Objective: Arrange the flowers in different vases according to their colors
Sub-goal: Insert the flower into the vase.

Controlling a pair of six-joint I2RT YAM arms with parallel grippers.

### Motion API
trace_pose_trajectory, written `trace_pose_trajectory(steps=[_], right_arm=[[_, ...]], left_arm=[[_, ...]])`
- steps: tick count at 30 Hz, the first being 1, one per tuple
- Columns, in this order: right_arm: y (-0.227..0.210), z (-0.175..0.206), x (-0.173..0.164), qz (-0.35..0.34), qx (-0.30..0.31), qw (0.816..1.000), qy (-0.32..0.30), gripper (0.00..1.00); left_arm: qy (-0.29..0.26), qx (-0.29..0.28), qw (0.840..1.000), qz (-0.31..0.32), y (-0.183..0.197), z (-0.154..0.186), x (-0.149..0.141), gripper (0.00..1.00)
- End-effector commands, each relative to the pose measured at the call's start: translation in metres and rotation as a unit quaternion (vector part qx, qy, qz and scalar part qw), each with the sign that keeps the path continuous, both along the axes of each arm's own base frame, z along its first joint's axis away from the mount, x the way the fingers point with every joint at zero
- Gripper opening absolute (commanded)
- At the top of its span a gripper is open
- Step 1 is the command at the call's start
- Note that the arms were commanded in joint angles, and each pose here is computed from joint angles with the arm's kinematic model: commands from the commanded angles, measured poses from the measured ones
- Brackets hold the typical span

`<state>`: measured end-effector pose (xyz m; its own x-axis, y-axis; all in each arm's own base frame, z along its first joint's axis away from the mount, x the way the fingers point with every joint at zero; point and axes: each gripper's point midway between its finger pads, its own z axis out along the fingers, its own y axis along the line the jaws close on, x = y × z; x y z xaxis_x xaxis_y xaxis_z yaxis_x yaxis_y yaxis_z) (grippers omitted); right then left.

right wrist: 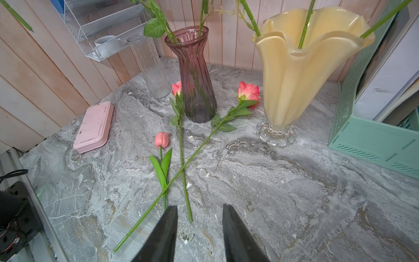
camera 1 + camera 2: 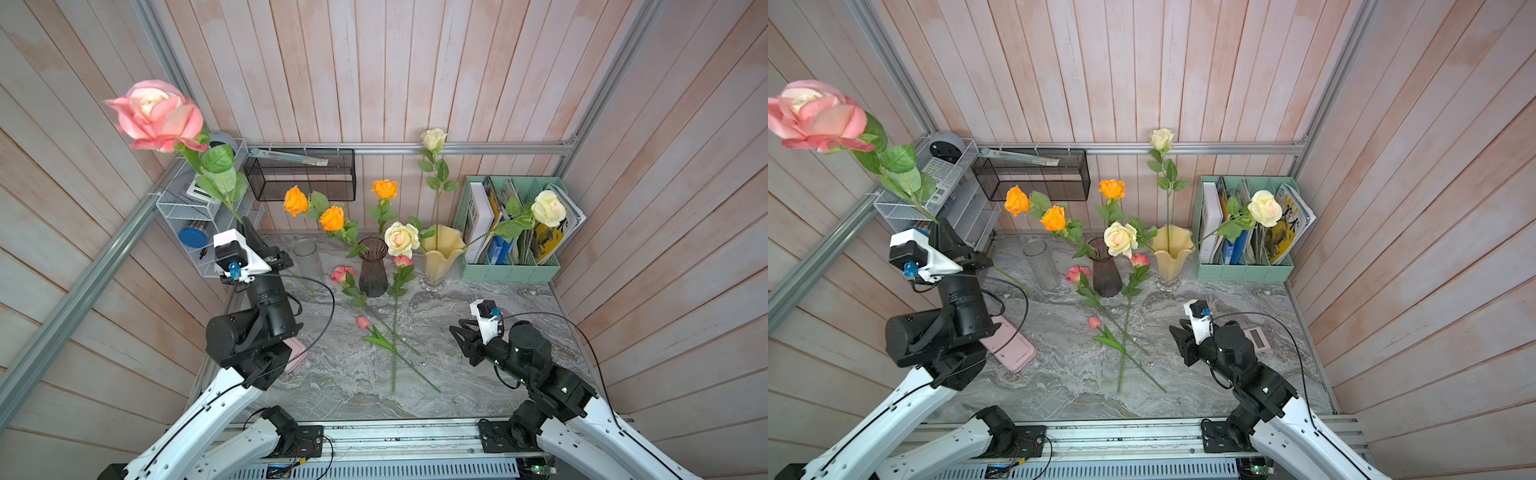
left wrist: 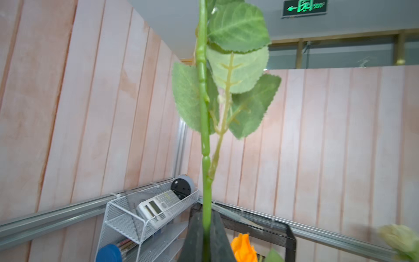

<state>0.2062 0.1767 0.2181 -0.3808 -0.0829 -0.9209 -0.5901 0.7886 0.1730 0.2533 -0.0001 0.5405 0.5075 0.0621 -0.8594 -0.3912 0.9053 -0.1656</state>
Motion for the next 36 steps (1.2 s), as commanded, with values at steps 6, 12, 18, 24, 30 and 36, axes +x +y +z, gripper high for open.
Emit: trace_pose_trajectory(steps=[6, 12, 18, 24, 30, 36], right_arm=[[0.007, 0.008, 0.02, -0.001, 0.004, 1.0, -0.013, 0.37], [0.007, 0.006, 0.034, -0.006, -0.001, 1.0, -0.01, 0.36], [0.002, -0.003, 0.039, -0.01, 0.002, 1.0, 0.001, 0.36], [-0.002, -0.009, 0.046, -0.015, 0.006, 1.0, 0.006, 0.35], [-0.003, -0.013, 0.05, -0.015, 0.003, 1.0, 0.007, 0.36], [-0.005, -0.017, 0.054, -0.016, 0.0, 1.0, 0.009, 0.36]], left_arm=[[-0.045, -0.095, 0.994, 0.039, 0.067, -0.009, 0.044, 0.0], [-0.051, -0.109, 0.992, 0.043, 0.088, -0.023, 0.085, 0.0], [-0.046, -0.1, 0.993, 0.053, 0.101, -0.03, 0.114, 0.0], [-0.045, -0.103, 0.992, 0.051, 0.104, -0.044, 0.136, 0.0], [-0.044, -0.097, 0.993, 0.043, 0.102, -0.058, 0.159, 0.0], [-0.039, -0.096, 0.994, 0.034, 0.101, -0.086, 0.181, 0.0]])
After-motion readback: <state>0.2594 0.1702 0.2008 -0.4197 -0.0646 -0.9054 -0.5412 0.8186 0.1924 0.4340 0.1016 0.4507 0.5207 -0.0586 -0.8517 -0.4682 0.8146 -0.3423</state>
